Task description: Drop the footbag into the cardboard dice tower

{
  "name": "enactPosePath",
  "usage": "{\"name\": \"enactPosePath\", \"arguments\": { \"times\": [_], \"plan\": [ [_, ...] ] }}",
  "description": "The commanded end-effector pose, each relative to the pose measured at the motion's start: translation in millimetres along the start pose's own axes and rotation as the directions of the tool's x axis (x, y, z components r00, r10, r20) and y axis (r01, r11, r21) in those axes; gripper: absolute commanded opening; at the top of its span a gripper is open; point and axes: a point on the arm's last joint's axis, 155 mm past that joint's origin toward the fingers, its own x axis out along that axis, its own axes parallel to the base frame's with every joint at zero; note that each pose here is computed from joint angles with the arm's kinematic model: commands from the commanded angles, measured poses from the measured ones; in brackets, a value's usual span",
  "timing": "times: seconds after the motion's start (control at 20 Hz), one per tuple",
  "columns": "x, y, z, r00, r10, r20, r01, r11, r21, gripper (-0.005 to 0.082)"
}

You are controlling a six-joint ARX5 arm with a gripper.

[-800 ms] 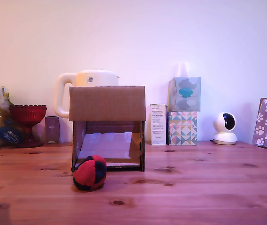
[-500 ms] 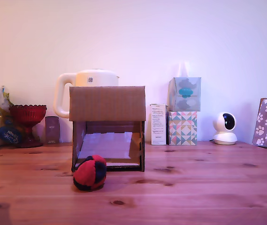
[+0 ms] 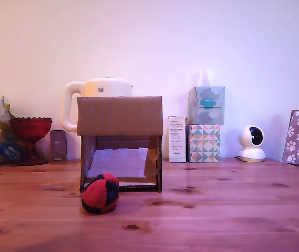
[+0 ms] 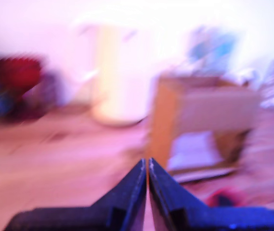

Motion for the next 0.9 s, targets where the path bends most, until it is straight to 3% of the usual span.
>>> {"name": "enactPosePath", "arguments": {
  "times": [0.0,0.2,0.4,0.85],
  "plan": [
    [2.0,-11.2,0.3,0.998,-0.055,-0.023,0.055,0.998,-0.027,-0.0024],
    [13.8,-35.3,-16.1,0.978,-0.173,-0.119,0.168,0.984,-0.057,-0.0024],
    [27.4,-62.9,-34.1,0.941,-0.28,-0.191,0.271,0.96,-0.068,-0.0024],
    [55.6,-104.0,-92.4,0.854,-0.371,-0.365,0.371,0.926,-0.071,-0.0024]
  ]
}}
